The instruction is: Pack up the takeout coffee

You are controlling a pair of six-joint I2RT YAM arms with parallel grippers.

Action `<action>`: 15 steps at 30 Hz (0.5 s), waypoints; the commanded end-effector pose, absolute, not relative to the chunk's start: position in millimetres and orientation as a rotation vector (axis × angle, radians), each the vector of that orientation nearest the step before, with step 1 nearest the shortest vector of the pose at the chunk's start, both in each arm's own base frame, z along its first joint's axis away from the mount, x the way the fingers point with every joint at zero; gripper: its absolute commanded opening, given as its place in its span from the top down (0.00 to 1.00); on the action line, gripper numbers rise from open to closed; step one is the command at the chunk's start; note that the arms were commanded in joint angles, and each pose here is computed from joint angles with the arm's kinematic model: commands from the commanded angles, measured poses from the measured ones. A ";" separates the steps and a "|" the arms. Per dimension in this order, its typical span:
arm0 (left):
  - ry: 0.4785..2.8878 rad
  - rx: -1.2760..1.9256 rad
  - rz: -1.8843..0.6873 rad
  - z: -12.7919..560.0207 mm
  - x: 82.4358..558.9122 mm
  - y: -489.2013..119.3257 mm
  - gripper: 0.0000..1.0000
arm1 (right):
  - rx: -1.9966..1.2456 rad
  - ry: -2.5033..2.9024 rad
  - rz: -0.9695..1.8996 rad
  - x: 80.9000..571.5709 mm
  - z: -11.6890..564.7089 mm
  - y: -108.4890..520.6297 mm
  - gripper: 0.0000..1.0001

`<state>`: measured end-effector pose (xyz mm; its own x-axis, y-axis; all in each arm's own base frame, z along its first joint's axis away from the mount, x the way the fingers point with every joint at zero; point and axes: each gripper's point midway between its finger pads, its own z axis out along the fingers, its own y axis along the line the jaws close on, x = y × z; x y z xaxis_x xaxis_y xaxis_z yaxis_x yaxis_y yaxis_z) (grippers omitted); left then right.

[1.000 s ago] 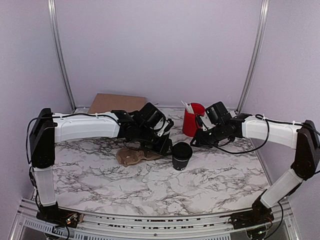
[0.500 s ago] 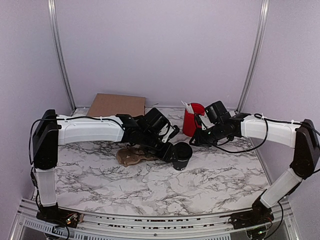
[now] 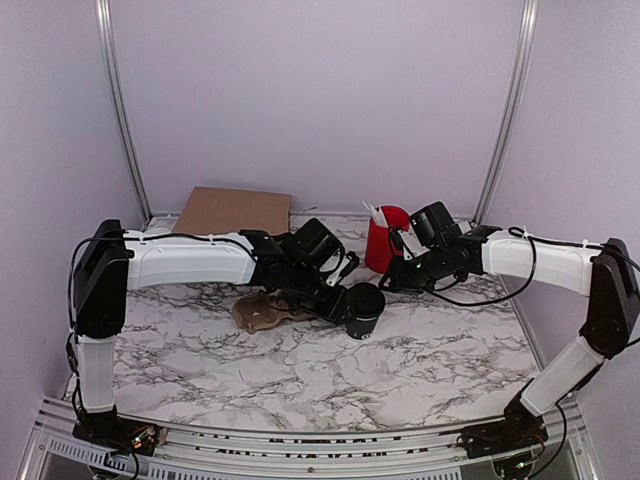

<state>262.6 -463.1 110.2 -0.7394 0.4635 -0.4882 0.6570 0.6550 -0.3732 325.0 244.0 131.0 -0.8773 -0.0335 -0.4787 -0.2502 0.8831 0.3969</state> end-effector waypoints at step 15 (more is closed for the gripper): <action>2.544 0.713 -0.710 102.9 324.1 -443.9 0.47 | -0.187 2.529 0.644 323.6 152.3 238.2 0.73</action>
